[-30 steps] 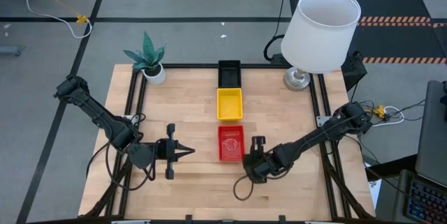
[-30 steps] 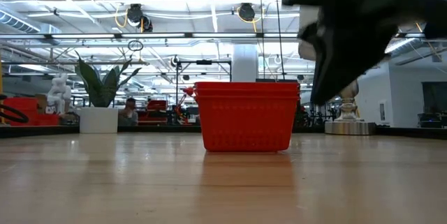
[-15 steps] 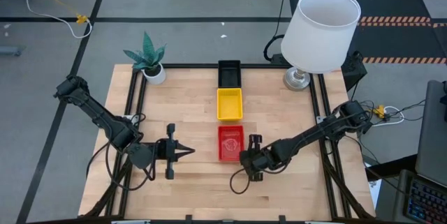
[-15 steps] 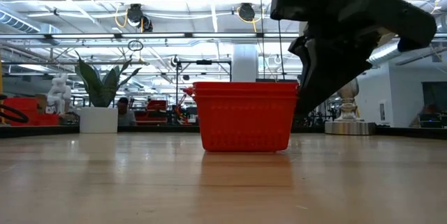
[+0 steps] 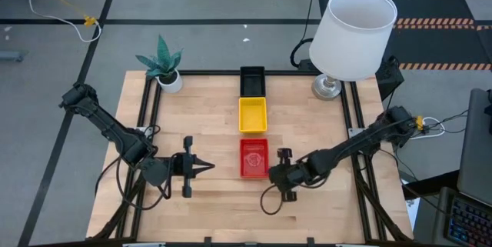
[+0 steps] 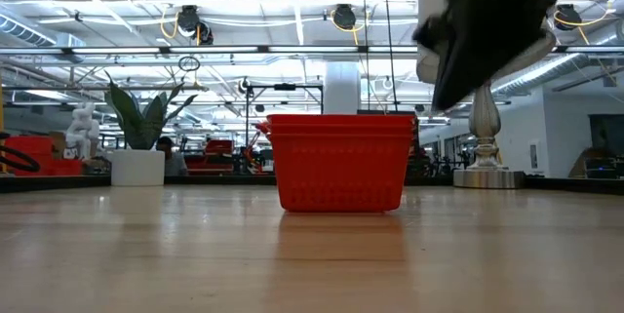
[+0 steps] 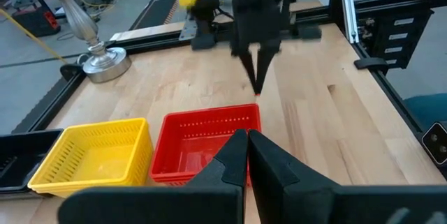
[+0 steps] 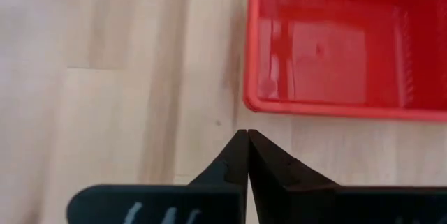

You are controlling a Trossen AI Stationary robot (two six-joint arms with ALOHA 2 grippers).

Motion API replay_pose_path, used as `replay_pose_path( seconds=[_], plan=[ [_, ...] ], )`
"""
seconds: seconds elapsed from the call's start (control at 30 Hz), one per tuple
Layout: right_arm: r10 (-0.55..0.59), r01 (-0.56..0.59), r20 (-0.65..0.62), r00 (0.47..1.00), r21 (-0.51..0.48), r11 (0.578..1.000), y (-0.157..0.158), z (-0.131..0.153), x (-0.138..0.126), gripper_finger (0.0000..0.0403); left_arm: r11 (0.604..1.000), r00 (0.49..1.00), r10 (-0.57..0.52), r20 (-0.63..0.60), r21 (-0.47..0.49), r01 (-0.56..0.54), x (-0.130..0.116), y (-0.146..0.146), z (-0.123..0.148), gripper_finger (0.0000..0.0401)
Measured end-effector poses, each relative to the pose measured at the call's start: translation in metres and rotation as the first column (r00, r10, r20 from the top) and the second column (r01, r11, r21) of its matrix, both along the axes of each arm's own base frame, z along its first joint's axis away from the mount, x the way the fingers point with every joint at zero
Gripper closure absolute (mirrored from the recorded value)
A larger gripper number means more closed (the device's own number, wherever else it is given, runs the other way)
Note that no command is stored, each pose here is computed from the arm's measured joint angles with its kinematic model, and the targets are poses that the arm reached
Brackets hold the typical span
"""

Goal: Stack baskets by color
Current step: Return to Home Position

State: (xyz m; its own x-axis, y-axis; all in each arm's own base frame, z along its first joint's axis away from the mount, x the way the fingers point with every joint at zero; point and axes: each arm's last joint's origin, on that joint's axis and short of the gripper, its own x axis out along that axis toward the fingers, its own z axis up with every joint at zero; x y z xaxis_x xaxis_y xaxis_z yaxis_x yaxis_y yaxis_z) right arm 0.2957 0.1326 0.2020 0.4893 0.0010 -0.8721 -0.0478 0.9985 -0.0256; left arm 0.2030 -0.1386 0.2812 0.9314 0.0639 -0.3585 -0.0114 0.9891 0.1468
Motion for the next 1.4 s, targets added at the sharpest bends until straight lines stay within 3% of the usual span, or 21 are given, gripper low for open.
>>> replay_pose_path(
  seconds=[0.2, 0.43, 0.67, 0.9, 1.4],
  plan=[
    [0.116, -0.112, 0.164, 0.980, -0.032, 0.993, 0.000, 0.042, -0.021, 0.0403, 1.000, 0.997, 0.005, 0.071, 0.006, -0.006, 0.003, -0.001, 0.007, 0.0384],
    [0.247, -0.226, 0.402, 0.882, -0.099, 0.969, -0.016, 0.060, -0.059, 0.0403, 0.994, 0.991, -0.010, 0.131, 0.111, -0.004, 0.011, 0.006, 0.015, 0.0397],
    [0.246, -0.197, 0.546, 0.801, -0.148, 0.969, -0.052, 0.046, -0.098, 0.0403, 0.996, 0.993, -0.045, 0.105, 0.075, 0.037, 0.031, 0.039, 0.012, 0.0395],
    [0.184, -0.085, 0.655, 0.733, -0.180, 0.980, -0.087, 0.037, -0.123, 0.0403, 0.996, 0.986, -0.035, 0.163, 0.090, 0.020, 0.032, 0.072, -0.014, 0.0396],
    [0.112, -0.005, 0.647, 0.754, -0.166, 0.986, -0.131, 0.005, -0.130, 0.0403, 1.000, 0.983, 0.003, 0.183, -0.011, -0.001, -0.012, 0.136, -0.059, 0.0397]
  ],
)
